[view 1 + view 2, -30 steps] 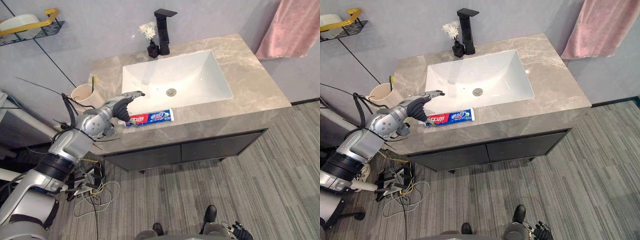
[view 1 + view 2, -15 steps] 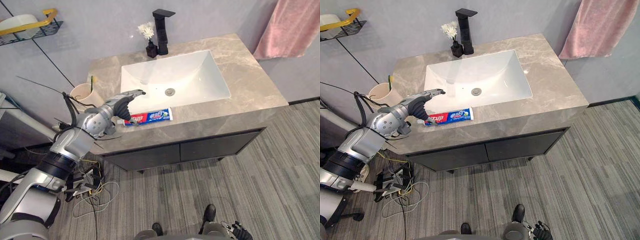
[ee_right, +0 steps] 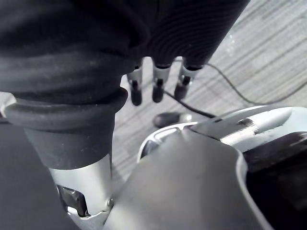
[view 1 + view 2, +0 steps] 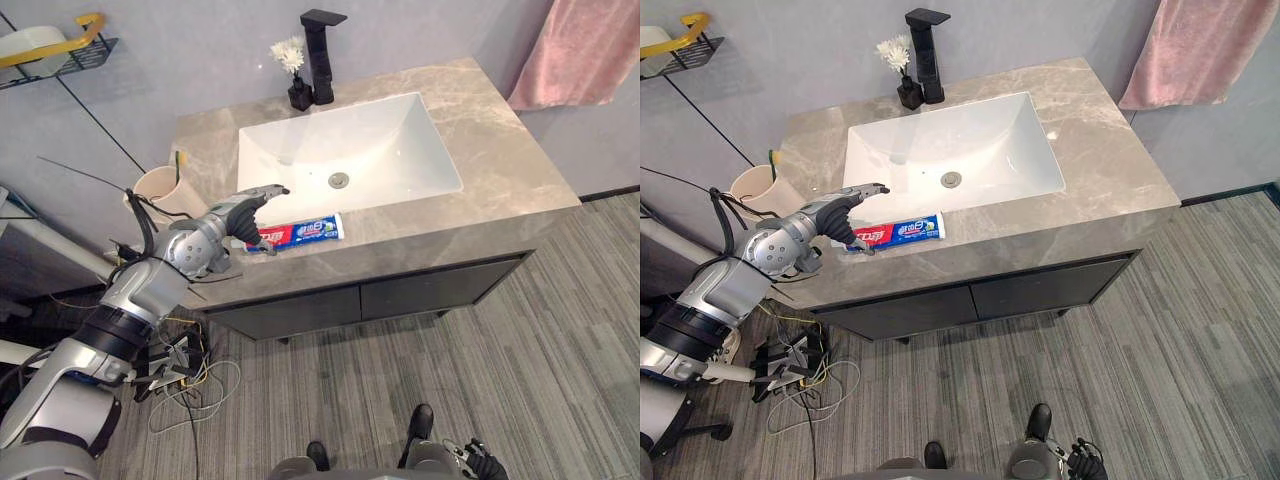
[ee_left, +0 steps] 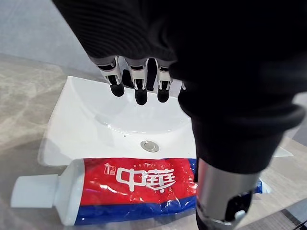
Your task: Organize washtable
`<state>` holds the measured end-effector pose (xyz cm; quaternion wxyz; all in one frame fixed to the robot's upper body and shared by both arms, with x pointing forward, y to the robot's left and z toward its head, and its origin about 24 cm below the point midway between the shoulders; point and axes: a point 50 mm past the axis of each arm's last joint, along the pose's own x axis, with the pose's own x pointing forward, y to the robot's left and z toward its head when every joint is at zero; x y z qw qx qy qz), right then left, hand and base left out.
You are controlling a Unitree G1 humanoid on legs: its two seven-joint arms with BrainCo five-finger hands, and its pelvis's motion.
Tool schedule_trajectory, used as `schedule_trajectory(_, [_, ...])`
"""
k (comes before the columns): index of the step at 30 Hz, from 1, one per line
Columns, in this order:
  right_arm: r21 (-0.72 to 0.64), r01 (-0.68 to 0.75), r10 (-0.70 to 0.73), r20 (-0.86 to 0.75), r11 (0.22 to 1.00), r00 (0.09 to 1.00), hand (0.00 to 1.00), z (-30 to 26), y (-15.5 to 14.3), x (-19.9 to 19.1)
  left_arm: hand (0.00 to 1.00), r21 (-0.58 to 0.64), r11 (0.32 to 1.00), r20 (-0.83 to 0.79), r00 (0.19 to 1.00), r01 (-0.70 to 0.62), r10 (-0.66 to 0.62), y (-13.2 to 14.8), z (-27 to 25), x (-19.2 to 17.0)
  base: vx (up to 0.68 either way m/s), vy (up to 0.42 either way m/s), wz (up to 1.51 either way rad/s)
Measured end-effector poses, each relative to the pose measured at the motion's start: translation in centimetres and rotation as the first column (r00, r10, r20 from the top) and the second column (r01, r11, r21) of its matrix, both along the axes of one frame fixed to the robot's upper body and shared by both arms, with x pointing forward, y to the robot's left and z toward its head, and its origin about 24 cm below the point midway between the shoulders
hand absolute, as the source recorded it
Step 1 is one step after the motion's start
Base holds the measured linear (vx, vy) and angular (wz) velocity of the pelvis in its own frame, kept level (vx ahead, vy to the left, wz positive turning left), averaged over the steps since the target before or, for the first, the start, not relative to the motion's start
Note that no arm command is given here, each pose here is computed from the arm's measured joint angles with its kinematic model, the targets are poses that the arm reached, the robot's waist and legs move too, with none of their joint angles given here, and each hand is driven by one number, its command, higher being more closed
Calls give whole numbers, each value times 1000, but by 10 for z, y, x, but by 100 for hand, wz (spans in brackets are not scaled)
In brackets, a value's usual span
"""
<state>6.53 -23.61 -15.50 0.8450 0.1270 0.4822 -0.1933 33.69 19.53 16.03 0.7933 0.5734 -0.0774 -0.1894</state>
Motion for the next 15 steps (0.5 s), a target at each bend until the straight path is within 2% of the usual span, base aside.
schedule_trajectory(11, [-6,-7,7,20,1000,1000,0,2,-1,5,0,-4,1000,-6,1000,-3,3,0,-2,0,2,2,-3])
schedule_trajectory(12, [-7,-7,7,23,1000,1000,0,2,-1,5,100,-4,1000,-6,1000,-3,3,0,-2,0,0,0,0])
schedule_trajectory(15, [-10,-8,9,30,1000,1000,0,3,-1,7,100,-9,1000,5,1000,0,0,-1,1,-1,0,0,0])
